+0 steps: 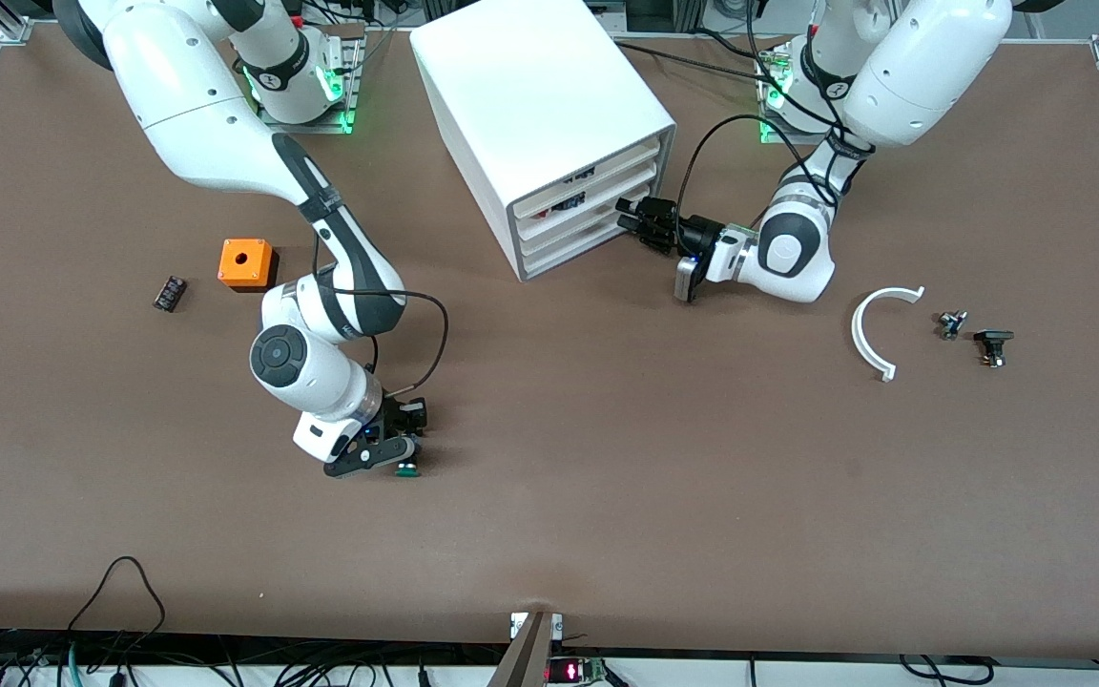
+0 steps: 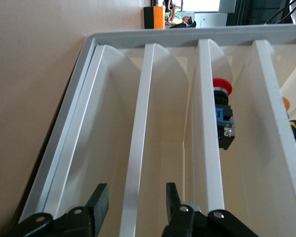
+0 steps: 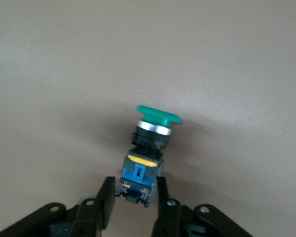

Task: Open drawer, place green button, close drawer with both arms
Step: 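Pull the drawer open with the left gripper while the right gripper lifts the button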

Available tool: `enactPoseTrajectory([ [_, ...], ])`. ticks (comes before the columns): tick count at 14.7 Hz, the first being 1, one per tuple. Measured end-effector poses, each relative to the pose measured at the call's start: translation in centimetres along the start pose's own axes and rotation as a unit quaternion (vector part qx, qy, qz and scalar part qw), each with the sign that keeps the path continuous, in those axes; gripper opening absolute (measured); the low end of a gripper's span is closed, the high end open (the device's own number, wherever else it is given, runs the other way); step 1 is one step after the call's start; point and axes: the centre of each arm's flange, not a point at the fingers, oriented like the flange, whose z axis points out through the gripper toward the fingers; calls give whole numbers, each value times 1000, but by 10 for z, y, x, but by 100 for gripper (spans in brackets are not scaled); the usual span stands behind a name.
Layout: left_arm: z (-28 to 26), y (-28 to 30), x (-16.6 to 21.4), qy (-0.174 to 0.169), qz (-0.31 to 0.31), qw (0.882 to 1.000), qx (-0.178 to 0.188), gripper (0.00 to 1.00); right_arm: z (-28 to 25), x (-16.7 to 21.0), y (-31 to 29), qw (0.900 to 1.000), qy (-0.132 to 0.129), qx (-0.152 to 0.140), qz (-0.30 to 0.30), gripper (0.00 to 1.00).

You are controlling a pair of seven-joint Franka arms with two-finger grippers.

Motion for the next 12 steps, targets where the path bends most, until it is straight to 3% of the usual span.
enactPoseTrajectory([
  [2, 7, -1, -2, -1, 1, 1000, 0, 47, 0, 0, 0, 1000, 1, 0, 0, 33],
  [4, 13, -4, -4, -3, 1, 1000, 0, 31, 0, 0, 0, 1000, 1, 0, 0, 33],
  [5, 14, -5, -4, -2, 3, 1000, 0, 16, 0, 0, 0, 1000, 1, 0, 0, 33],
  [12, -13, -5, 12, 12, 23, 1000, 13, 15, -21, 13, -10, 1000, 25, -2, -12, 33],
])
